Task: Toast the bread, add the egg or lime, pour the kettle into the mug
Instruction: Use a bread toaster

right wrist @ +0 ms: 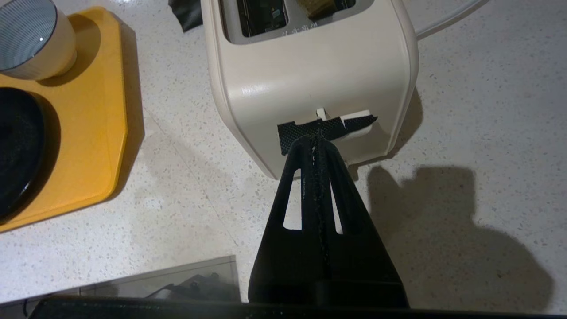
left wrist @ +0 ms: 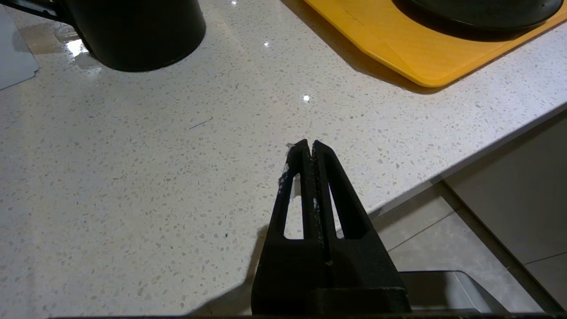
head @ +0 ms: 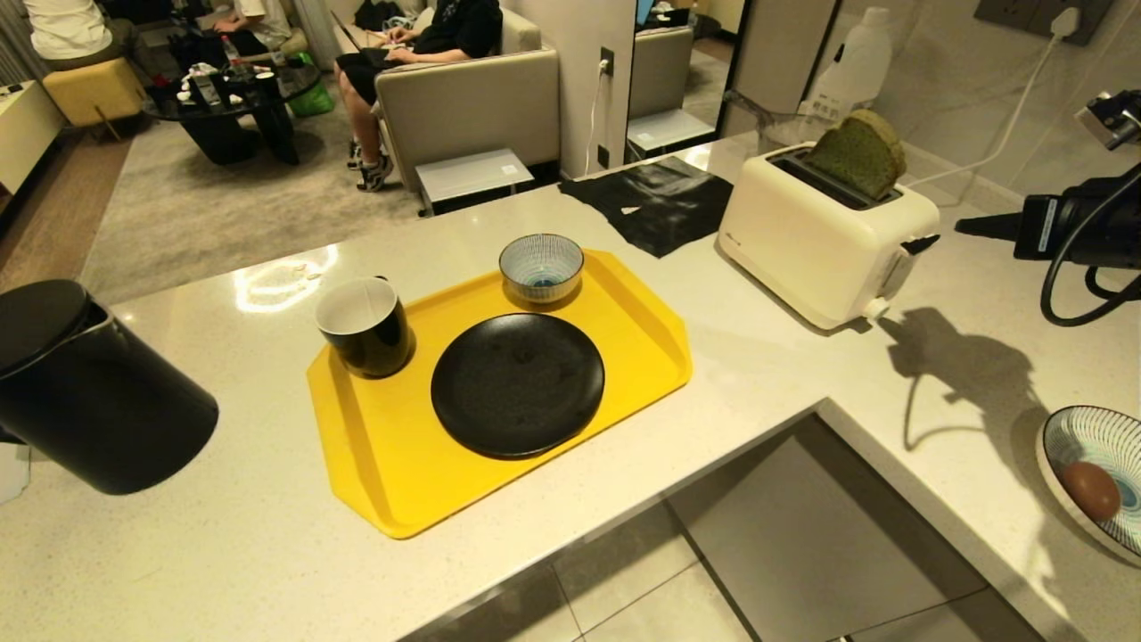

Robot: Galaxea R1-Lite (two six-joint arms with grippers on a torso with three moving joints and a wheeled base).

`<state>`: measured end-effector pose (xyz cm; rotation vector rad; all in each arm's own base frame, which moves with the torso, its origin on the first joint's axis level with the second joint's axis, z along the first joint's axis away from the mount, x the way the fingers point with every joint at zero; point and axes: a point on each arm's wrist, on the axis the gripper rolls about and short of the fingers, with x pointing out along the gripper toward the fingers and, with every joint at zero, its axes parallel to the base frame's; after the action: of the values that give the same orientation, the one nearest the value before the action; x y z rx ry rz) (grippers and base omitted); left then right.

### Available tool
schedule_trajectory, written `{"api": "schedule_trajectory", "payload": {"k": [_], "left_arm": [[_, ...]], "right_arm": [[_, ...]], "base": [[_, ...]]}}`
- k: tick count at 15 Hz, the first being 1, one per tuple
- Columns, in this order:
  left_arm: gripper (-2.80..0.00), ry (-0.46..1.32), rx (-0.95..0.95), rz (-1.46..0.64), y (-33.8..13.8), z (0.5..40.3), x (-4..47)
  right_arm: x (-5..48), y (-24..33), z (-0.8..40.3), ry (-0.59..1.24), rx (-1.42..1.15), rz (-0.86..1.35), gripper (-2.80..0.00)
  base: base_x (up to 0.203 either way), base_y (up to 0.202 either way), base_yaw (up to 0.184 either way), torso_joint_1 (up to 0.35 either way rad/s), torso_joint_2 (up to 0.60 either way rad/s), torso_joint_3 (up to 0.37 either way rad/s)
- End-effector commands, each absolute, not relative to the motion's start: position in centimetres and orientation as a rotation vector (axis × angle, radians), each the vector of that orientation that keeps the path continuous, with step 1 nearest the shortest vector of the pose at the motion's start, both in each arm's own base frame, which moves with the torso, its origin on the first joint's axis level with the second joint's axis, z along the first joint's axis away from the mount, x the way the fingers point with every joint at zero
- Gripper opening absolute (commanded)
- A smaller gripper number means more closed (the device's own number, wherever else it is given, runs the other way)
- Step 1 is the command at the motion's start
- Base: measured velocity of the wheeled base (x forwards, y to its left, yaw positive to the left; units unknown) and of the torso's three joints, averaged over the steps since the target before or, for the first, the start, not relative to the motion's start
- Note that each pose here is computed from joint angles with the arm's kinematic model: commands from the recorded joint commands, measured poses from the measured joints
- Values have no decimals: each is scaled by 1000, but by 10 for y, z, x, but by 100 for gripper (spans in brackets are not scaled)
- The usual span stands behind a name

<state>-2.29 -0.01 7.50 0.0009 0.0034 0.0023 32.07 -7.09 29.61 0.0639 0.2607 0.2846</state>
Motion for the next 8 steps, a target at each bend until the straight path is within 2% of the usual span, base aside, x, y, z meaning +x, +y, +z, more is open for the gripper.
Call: {"api": "schedule_trajectory", "payload": {"k": [1,8], "left_arm": [[-280,4,2,3,0,75,-23],[-280,5,2,3,0,75,-23]], "right_arm": [[322,-72,293,270,64,293,-280],[327,-72,286,287,75,327,-280]], "base": [[0,0,0,0,0,0],[0,0,0,0,0,0]]}}
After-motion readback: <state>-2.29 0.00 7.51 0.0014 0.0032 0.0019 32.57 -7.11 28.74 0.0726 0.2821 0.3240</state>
